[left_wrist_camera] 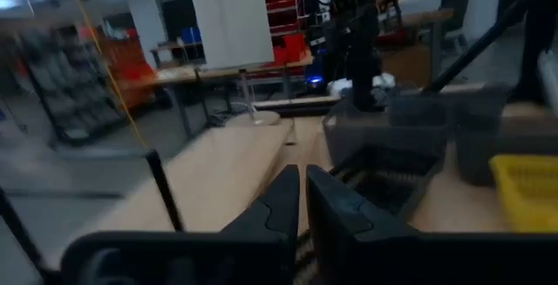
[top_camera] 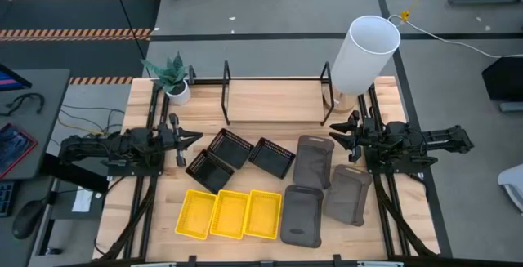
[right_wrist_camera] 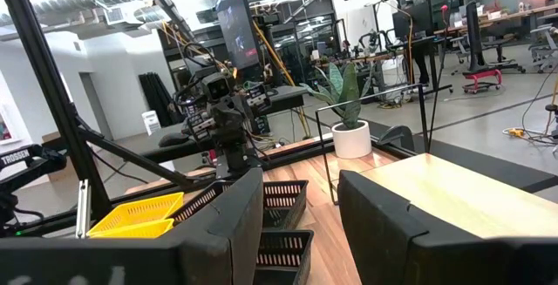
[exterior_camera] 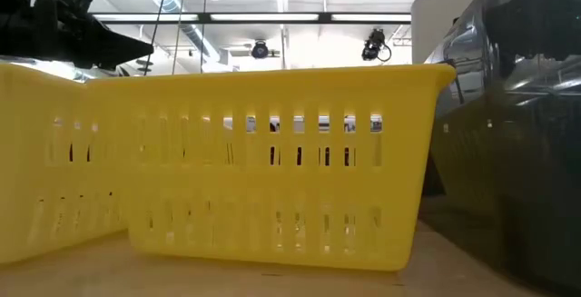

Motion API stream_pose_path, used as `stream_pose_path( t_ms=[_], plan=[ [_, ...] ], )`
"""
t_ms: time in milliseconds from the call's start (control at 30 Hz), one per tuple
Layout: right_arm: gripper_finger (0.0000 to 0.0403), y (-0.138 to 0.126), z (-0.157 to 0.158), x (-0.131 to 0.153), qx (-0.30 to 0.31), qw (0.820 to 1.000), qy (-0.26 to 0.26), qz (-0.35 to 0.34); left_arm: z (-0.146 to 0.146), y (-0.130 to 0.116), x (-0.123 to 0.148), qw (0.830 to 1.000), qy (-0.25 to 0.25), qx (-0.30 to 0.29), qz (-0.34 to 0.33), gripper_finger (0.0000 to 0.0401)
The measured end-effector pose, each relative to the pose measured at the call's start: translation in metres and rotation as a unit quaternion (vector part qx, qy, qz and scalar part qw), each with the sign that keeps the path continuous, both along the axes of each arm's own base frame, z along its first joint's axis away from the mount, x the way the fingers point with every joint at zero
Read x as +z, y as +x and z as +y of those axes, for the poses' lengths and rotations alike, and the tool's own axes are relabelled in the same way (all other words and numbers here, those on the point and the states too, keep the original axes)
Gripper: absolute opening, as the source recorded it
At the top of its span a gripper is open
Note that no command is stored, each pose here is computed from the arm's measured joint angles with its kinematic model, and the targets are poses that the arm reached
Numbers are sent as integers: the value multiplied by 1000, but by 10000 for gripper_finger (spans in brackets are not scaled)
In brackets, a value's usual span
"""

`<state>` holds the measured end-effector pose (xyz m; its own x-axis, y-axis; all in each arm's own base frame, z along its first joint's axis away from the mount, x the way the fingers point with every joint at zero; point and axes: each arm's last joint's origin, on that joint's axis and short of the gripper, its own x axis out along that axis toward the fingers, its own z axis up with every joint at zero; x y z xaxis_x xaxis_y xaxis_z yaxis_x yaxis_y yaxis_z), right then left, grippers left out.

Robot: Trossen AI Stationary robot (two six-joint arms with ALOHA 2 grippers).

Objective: Stack baskets on shelf by color
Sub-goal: Stack the left yellow basket on top of the middle yellow basket

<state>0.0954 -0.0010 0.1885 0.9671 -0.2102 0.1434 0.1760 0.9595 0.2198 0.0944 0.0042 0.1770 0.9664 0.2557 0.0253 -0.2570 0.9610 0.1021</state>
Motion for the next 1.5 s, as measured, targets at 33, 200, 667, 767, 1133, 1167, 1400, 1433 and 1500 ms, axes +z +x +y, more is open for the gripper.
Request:
stream_pose_path(
  t_ms=[33, 200, 667, 767, 1133, 1167, 1400, 1433, 1500],
  plan=[
    [155, 0, 0, 0, 0, 1000, 0, 0, 0, 0, 0, 999, -35, -6, -9, 35],
    [155, 0, 0, 0, 0, 1000, 0, 0, -3, 1, -4, 972, -228, -45, -26, 33],
    [155, 0, 0, 0, 0, 1000, 0, 0, -21, 8, 29, 902, -355, -202, 136, 4],
    [155, 0, 0, 0, 0, 1000, 0, 0, -28, 10, 44, 901, -340, -197, 187, 3],
    [155, 0, 0, 0, 0, 1000, 0, 0, -75, 27, 44, 818, -423, -193, 339, 14],
    [155, 0, 0, 0, 0, 1000, 0, 0, -77, 30, 42, 820, -431, -173, 334, 20],
    [155, 0, 0, 0, 0, 1000, 0, 0, -96, 61, 46, 808, -460, -112, 351, 11],
    [155, 0, 0, 0, 0, 1000, 0, 0, -101, 66, 51, 814, -444, -108, 359, 7],
    [155, 0, 0, 0, 0, 1000, 0, 0, -110, 73, 58, 823, -405, -87, 389, 6]
  ],
)
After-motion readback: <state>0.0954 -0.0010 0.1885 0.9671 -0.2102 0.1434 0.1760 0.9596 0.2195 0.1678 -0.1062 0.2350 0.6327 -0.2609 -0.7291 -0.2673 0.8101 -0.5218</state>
